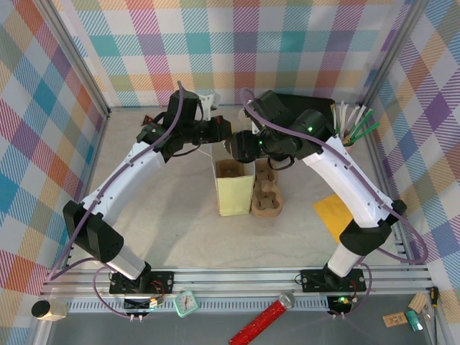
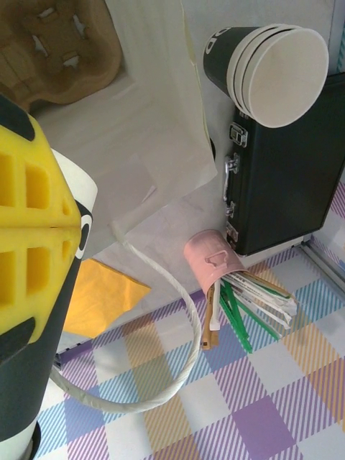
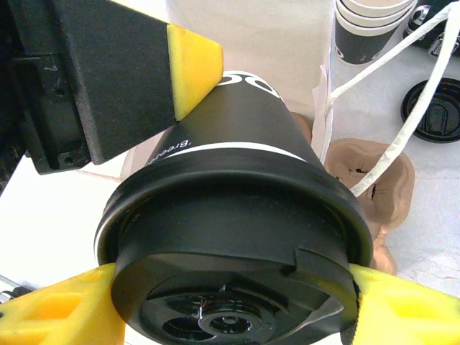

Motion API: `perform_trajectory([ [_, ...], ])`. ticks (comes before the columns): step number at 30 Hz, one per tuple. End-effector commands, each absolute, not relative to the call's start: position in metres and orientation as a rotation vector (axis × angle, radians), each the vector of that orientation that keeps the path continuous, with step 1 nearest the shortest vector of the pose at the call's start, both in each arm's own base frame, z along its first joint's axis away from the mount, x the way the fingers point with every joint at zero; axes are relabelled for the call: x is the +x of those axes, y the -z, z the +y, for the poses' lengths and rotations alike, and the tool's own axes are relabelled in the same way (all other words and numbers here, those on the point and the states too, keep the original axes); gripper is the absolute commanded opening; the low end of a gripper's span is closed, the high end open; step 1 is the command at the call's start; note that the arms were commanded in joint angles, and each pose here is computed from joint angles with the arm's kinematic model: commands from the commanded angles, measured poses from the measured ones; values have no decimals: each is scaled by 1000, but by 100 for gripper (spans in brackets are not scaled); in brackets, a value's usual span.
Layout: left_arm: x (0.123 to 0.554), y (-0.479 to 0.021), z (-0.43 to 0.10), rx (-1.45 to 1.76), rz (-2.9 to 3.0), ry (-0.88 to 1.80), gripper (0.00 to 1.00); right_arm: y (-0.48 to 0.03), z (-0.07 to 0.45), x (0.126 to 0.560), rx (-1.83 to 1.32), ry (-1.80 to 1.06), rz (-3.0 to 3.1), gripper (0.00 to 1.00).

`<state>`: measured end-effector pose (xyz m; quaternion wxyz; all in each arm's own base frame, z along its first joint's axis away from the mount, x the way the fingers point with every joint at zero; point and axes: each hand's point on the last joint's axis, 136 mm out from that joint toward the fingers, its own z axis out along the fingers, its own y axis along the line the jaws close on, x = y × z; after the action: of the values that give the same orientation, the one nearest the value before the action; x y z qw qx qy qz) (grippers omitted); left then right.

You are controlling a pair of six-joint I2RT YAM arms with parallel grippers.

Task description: Pack the takeout coffee

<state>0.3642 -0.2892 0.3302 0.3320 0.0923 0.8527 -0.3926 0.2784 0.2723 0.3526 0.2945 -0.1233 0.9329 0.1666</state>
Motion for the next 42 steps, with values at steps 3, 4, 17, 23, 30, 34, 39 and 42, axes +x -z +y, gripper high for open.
perform_trajectory([
  [3,339,-322,-294,276,2289,1077,0,-389,276,295,-280,-502,2316,65],
  [4,339,-322,-294,276,2289,1078,0,-389,276,295,-283,-502,2316,65],
  [17,334,-321,-295,271,2292,1084,0,-386,278,295,-287,-509,2325,65],
  [23,332,-320,-296,270,2296,1093,0,-385,278,294,-290,-512,2326,65],
  [30,330,-323,-292,264,2292,1068,0,-383,277,292,-296,-512,2338,65],
  [34,330,-326,-293,259,2279,1078,0,-383,277,291,-296,-514,2339,65],
  [39,328,-323,-292,249,2285,1087,0,-381,278,291,-296,-517,2347,65],
  [42,326,-321,-292,242,2290,1097,0,-382,277,291,-294,-518,2345,65],
])
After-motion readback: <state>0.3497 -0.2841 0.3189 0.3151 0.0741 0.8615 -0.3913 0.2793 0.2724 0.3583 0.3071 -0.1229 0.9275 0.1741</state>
